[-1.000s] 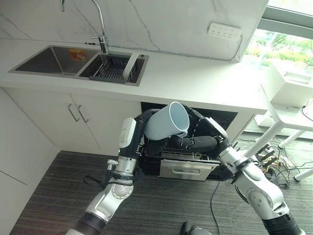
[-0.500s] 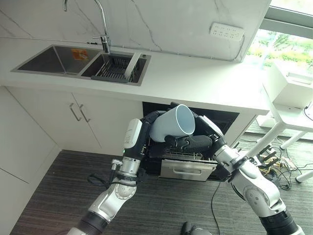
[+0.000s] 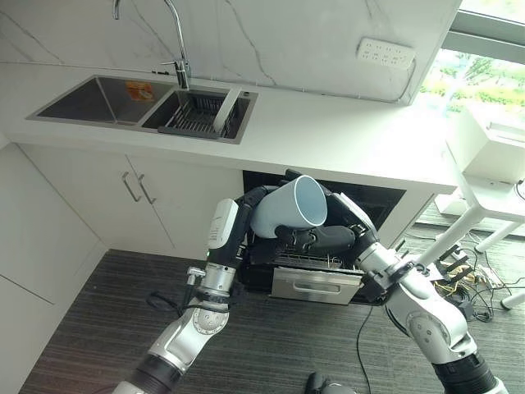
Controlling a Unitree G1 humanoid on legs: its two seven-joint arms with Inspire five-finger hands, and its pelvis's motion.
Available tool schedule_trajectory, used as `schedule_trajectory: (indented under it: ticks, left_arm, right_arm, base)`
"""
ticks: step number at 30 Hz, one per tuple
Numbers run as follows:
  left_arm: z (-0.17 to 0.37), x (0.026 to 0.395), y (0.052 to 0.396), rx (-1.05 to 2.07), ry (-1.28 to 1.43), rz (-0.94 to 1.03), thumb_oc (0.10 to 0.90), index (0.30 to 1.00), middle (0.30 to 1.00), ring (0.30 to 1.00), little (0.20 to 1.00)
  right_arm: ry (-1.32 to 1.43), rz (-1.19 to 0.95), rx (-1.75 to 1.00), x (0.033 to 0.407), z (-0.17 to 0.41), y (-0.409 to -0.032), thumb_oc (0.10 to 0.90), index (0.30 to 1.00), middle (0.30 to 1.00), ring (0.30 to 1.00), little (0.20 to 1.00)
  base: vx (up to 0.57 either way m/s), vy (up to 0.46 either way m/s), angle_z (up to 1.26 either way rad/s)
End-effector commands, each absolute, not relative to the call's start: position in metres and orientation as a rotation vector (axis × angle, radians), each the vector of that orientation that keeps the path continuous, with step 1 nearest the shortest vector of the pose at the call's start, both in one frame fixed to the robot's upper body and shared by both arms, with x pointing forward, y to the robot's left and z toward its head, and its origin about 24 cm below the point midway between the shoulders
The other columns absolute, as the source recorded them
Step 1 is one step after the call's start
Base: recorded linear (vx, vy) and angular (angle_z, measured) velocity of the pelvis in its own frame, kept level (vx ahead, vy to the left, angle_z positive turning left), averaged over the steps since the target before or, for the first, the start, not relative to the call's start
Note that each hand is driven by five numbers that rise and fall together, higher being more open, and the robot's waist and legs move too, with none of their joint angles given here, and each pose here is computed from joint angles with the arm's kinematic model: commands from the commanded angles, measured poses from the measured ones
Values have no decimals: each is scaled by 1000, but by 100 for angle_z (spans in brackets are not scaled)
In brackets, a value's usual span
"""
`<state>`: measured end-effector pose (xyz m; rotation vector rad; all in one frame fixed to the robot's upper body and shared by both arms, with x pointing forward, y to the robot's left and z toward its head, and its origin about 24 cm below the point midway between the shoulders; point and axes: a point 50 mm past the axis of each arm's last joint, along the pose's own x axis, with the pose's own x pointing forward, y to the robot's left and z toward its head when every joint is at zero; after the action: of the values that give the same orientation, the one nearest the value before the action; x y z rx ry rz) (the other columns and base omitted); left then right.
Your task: Place the dishes in the dishwasher.
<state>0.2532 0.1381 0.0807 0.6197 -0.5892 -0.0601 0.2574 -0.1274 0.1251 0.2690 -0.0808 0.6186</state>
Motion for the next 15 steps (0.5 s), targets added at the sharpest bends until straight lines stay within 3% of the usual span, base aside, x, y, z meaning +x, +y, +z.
schedule_trajectory:
  ticks: [1,3,15]
  left_arm:
    - [127,255,109,539,-864,-140,400,300,300,300,300]
    - [128,256,109,540,-866,-140,400,300,300,300,300]
    - [127,256,108,547,-854,-145,400,300,300,300,300]
  right_arm:
    - [-545,730,356,245,211,-118,759,839,839,839,839]
    - [-555,724,351,245,212,-118,400,300,300,300,300]
    - [-560,692,334,245,211,-119,400,300,300,300,300]
  base:
    - [0,0,0]
    - [0,0,0]
    - [0,0,0]
